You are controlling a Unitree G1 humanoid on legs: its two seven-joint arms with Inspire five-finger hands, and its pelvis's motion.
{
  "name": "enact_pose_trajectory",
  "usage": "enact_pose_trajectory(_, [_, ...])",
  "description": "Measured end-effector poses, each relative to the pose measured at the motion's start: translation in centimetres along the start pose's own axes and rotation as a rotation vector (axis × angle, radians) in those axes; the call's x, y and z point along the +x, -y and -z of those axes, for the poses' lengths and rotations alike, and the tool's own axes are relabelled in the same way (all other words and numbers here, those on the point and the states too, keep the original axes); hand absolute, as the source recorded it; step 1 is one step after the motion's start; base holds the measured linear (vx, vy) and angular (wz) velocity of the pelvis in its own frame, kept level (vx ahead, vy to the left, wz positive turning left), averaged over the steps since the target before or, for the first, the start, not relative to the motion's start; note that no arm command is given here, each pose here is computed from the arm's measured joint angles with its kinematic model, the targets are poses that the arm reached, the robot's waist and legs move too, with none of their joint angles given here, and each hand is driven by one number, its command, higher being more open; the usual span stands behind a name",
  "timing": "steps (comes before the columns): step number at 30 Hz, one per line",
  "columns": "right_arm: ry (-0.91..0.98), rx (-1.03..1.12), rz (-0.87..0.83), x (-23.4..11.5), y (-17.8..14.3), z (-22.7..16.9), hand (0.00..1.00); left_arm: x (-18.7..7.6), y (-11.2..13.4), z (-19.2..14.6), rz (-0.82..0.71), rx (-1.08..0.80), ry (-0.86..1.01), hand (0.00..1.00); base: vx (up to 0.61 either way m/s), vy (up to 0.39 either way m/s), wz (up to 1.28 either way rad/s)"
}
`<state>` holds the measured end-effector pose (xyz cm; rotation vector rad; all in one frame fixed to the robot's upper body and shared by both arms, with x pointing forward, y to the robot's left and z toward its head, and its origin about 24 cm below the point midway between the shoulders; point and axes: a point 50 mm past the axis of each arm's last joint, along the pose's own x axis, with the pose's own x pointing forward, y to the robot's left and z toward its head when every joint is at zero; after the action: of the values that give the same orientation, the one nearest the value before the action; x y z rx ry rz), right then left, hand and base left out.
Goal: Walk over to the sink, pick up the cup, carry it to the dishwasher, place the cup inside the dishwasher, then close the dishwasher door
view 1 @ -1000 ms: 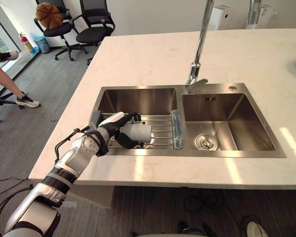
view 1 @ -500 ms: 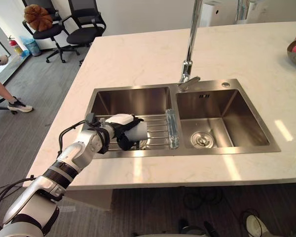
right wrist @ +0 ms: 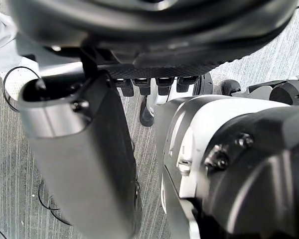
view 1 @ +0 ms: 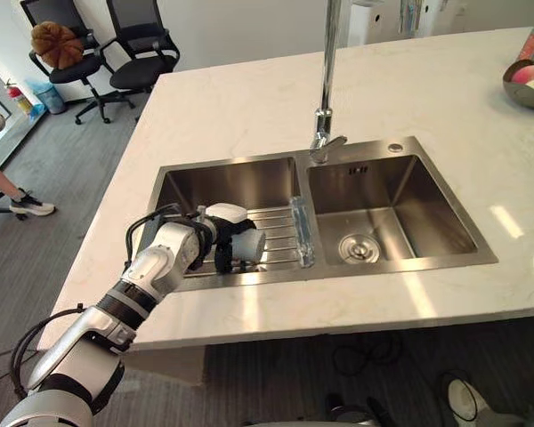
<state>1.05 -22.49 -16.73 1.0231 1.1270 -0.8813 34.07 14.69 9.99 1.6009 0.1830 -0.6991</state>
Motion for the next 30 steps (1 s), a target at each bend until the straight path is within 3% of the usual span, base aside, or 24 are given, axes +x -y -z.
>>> enact_pose_trajectory(9, [0.016,-0.04,-0.002,0.0,-0.1,-0.1,1.0,0.6,0.7,-0.9,0.02,0.072,0.116,0.0,0.0,-0.002,-0.01])
enact_pose_trajectory(14, [0.026,-0.052,-0.014,0.0,-0.1,-0.2,1.0,0.3,1.6,-0.5,-0.122,-0.019,0.189,0.0,0.0,-0.007,0.13])
enact_pose_trajectory(19, [0.039,-0.062,-0.045,0.0,-0.5,-0.6,1.0,-1.9,2.7,0.4,-0.419,-0.188,0.277,0.0,0.02,-0.008,0.17])
enact_pose_trajectory(23, [0.06,-0.077,-0.049,-0.2,-0.2,-1.7,1.0,-5.7,3.2,0.7,-0.651,-0.256,0.351,0.0,0.04,-0.008,0.12])
enact_pose_trajectory(27, [0.084,-0.059,-0.051,-0.4,0.2,-2.7,1.0,-11.9,-0.5,3.4,-1.127,-0.383,0.314,0.0,-0.04,0.017,0.32])
enact_pose_trajectory(30, [0.095,-0.055,-0.051,-0.5,0.3,-3.2,1.0,-16.3,-1.8,6.6,-1.437,-0.5,0.204,0.0,-0.09,0.011,0.29])
